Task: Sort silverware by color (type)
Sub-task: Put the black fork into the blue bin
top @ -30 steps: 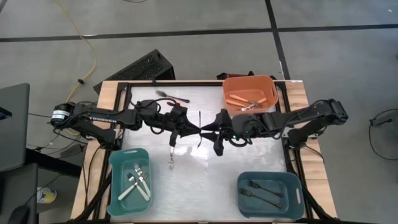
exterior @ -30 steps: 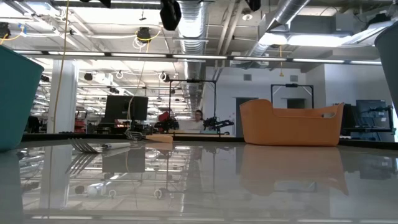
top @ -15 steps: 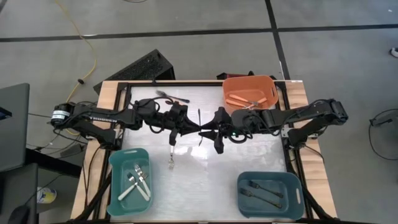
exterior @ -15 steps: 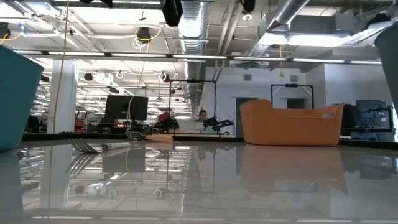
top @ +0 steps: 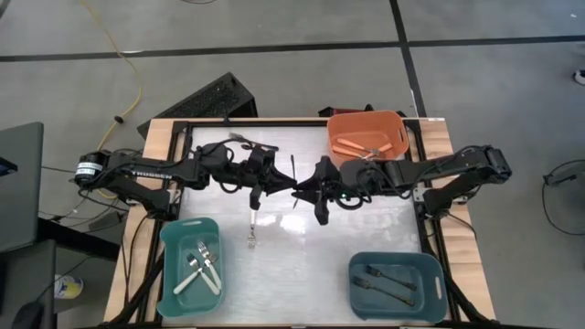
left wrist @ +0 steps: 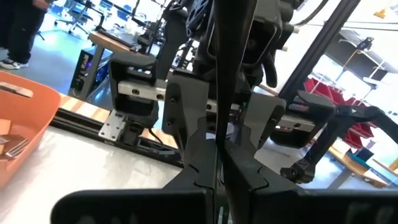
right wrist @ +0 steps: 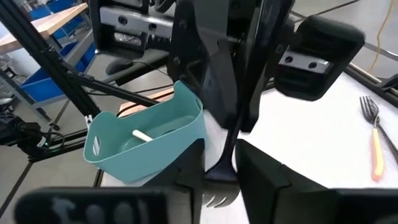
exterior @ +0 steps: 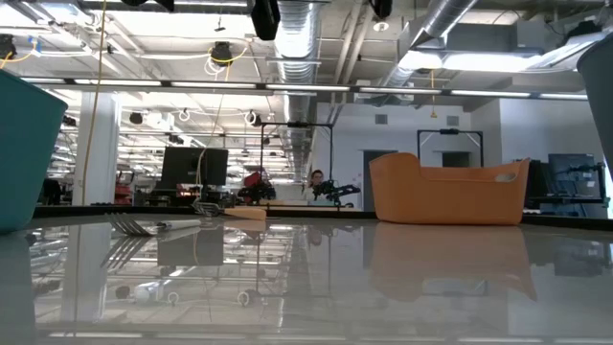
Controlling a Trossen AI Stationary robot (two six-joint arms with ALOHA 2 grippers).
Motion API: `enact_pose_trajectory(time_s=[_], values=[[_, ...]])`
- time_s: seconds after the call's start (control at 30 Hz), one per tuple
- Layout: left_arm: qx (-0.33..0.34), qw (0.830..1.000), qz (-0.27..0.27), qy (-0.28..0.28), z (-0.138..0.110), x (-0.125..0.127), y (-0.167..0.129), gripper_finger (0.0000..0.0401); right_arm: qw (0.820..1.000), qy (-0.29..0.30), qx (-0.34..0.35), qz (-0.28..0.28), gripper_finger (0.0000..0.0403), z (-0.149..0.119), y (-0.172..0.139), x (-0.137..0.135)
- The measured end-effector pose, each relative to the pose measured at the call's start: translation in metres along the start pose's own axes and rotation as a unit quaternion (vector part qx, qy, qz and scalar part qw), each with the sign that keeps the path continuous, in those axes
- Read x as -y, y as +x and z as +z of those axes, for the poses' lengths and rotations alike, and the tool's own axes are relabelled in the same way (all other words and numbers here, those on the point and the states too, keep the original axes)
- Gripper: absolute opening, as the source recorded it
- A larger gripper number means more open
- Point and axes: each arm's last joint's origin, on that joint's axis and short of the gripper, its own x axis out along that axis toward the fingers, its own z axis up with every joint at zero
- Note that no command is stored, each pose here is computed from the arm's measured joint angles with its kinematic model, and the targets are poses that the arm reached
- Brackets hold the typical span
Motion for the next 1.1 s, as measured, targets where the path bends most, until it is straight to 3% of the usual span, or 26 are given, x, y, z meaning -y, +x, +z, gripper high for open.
enact_pose_trajectory(time_s=[0.27, 0.6, 0.83, 0.97, 1.1], values=[[-0.008, 1.000, 0.017, 0.004, -0.002, -0.002, 0.000, 0.0006, 1.000, -0.003, 0.001, -0.008, 0.0026, 0.001, 0.000, 0.003], [-0.021, 0.999, 0.025, 0.030, -0.002, -0.007, -0.001, 0.0060, 1.000, -0.001, -0.027, -0.009, 0.0026, -0.006, -0.002, 0.000], [-0.116, 0.993, 0.012, 0.006, -0.005, -0.020, -0.013, 0.0091, 0.995, 0.049, -0.091, -0.010, 0.0026, -0.014, -0.030, -0.011], [-0.179, 0.983, 0.032, -0.022, -0.014, -0.028, -0.019, 0.0096, 0.980, 0.093, -0.173, 0.016, 0.0026, -0.028, -0.055, -0.026], [-0.213, 0.975, 0.050, -0.030, -0.021, -0.031, -0.022, 0.0096, 0.946, 0.137, -0.285, 0.075, 0.0026, -0.047, -0.082, -0.050]])
